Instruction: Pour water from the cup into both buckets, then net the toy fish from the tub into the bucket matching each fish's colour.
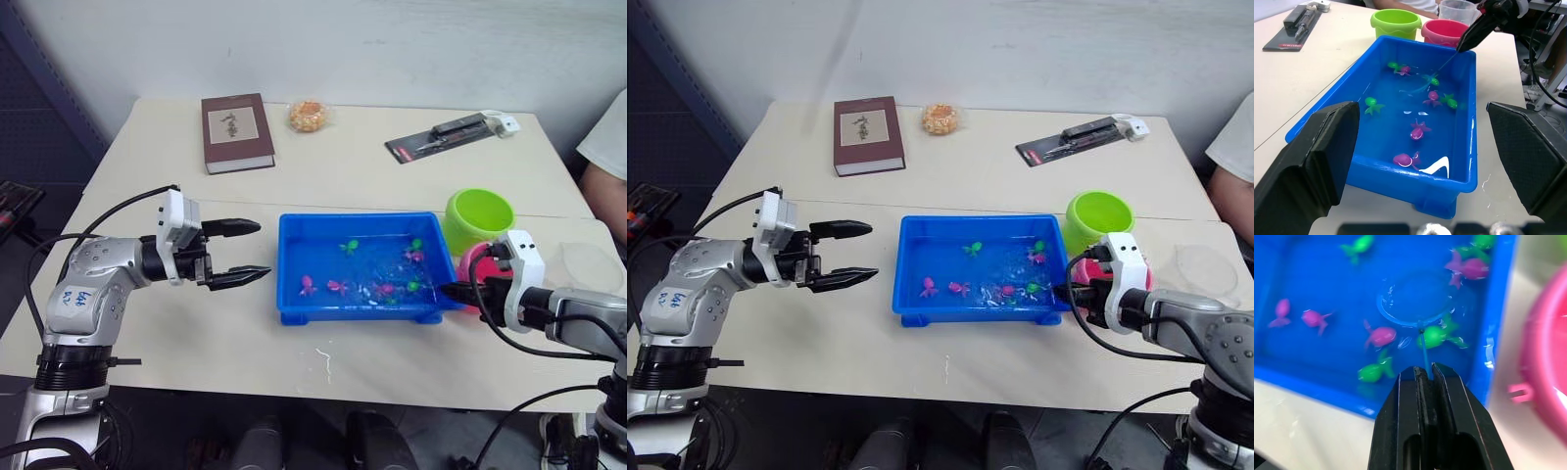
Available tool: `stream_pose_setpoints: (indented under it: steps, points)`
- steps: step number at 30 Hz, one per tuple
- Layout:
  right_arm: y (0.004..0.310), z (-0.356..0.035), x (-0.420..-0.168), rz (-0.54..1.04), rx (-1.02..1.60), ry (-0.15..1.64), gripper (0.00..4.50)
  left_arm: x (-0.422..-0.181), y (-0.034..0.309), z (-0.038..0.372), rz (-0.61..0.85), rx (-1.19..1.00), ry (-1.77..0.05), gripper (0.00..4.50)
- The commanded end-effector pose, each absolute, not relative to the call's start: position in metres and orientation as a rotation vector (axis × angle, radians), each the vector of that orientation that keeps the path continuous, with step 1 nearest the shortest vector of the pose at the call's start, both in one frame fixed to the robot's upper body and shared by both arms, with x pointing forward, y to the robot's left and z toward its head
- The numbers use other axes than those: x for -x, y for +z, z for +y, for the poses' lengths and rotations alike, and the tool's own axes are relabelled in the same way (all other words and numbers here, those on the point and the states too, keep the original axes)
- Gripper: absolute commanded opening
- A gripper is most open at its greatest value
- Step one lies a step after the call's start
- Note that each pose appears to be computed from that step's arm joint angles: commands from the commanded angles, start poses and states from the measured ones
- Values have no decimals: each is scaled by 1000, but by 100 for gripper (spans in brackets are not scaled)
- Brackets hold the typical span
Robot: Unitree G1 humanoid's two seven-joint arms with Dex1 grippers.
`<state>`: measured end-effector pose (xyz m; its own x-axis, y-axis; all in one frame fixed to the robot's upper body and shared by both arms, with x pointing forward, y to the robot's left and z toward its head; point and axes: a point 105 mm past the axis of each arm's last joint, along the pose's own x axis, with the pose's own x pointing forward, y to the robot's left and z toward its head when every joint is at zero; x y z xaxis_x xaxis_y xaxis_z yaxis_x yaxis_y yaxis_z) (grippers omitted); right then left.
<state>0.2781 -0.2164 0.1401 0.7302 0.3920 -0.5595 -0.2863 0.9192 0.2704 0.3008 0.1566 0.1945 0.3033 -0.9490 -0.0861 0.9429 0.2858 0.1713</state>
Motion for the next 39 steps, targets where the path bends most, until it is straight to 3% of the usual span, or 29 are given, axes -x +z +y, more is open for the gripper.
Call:
stream_pose_setpoints:
  steps: [1, 39]
  points:
    - [147, -217, -278, 636, -153, 362, 0, -296, 206, 151, -87, -228, -1291, 444]
    - [162, -204, -291, 600, -4, 310, 0, -298, 207, 147, -95, -220, -1295, 444]
